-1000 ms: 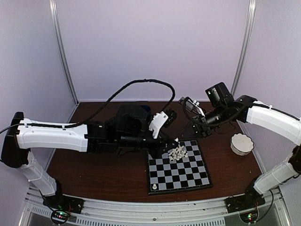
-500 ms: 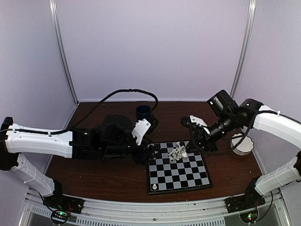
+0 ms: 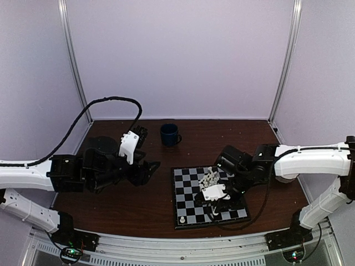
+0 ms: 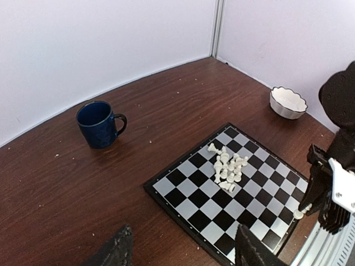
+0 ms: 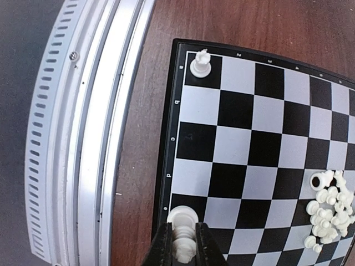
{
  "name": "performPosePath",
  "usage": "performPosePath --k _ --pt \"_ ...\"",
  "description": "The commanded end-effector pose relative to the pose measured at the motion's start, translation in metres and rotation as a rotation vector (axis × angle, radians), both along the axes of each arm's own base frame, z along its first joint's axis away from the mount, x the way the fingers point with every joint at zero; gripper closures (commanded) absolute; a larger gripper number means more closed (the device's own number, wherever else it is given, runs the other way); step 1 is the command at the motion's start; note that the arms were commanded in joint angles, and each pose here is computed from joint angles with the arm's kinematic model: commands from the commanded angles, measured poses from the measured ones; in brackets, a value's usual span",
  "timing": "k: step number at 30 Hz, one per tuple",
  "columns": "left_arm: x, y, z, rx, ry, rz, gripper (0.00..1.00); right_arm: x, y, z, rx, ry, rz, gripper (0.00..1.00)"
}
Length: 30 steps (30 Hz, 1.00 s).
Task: Set up the chess pieces on the board
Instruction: Place the king at e1.
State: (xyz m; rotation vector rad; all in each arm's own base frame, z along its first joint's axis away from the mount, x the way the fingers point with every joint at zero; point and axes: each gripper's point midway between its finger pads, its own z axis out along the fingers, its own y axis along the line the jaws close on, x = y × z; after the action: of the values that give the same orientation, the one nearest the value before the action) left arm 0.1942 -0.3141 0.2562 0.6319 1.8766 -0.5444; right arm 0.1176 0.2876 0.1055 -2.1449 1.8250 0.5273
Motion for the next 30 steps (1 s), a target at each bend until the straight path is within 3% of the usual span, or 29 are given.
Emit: performPosePath --k 1,8,30 --pt "0.005 0.008 -0.003 0.001 0.003 0.061 0.37 0.007 0.007 -0.017 -0.049 -0.111 0.055 0.95" --pt "0.004 0.003 -0.009 0.014 0.02 0.05 0.37 0.015 -0.001 -0.035 -0.114 -0.161 0.045 0.96" --pt "0.006 -0.005 -0.016 0.032 0.032 0.043 0.37 0.006 -0.006 -0.047 -0.122 -0.113 0.048 0.93"
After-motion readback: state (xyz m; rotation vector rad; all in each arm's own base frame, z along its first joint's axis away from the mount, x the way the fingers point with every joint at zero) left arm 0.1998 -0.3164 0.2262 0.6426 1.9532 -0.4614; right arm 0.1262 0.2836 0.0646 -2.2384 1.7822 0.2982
